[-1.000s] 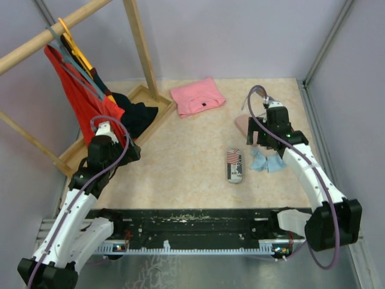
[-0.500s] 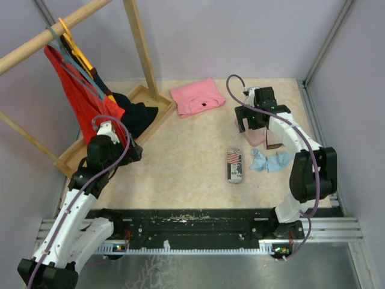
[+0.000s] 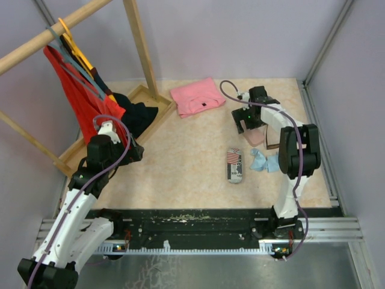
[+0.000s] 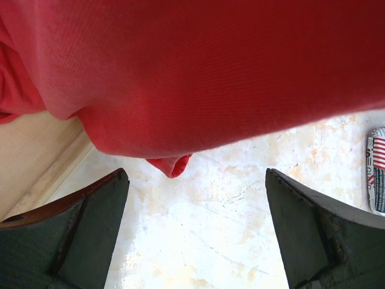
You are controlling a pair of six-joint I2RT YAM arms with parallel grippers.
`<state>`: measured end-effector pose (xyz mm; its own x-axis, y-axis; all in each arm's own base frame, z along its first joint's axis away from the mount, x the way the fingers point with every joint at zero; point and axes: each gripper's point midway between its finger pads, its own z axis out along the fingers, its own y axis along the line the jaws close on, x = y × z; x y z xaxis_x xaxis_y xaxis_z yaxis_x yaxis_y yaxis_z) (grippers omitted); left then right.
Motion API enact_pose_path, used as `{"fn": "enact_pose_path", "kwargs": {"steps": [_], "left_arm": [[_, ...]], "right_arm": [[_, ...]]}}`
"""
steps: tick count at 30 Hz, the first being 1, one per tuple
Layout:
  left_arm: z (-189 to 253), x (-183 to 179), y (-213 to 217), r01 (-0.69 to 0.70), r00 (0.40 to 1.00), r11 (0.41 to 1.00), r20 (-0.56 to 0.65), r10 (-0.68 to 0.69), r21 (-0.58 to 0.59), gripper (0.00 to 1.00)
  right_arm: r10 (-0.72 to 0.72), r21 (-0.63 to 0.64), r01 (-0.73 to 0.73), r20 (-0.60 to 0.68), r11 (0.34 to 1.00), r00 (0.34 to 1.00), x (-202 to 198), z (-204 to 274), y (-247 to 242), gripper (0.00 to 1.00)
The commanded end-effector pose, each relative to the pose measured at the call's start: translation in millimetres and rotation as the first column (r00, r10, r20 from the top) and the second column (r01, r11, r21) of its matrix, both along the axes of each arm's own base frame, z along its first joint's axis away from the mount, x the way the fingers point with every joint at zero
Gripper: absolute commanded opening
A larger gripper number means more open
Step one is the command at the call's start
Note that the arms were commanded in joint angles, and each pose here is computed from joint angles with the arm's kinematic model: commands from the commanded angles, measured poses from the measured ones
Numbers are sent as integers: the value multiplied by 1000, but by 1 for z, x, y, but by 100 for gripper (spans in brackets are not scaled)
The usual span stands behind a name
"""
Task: Organize the sunglasses
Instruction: Pick up the sunglasses case from the center of the board.
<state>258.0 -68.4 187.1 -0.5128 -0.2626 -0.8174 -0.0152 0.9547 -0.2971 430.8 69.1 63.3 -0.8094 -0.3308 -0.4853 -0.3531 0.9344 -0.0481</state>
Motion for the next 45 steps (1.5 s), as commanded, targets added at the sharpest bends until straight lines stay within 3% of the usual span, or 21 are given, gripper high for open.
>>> {"fn": "enact_pose_path", "kwargs": {"steps": [1, 12, 19, 28, 34, 37, 39, 41, 45], "left_arm": [[10, 5, -1, 12, 999, 1000, 34, -12, -4, 100], [9, 5, -2, 16, 999, 1000, 29, -16, -6, 100], [7, 6, -2, 18, 1000, 1000, 23, -18, -6, 100], [7, 6, -2, 14, 1000, 1000, 22, -13, -6, 100], [7, 6, 0, 6, 1000, 1000, 20, -6, -6, 100], [9, 5, 0, 7, 1000, 1000, 30, -7, -11, 100], [12, 4, -2, 16, 999, 1000, 44, -15, -21, 100], [17, 3, -6, 32, 998, 999, 61, -29, -42, 100], [28, 0, -13, 72, 992, 993, 113, -61, -93, 100]], "right_arm": [[37, -1, -37, 37, 999, 999, 20, 10, 1, 94], [38, -71, -37, 14, 997, 999, 39, 2, -9, 93], [63, -80, -69, -76, 994, 995, 37, -16, -8, 91], [67, -45, -69, -45, 997, 997, 38, -1, -2, 59], [35, -47, -34, 38, 998, 999, 37, 37, 2, 42], [15, -27, -12, 107, 1000, 994, 34, 69, 8, 29], [2, 11, -4, 163, 1000, 987, 29, 94, 14, 12], [-21, 71, 4, 230, 997, 973, 22, 120, 22, 2], [-58, 265, -44, 364, 963, 930, -8, 178, 46, 0]]}}
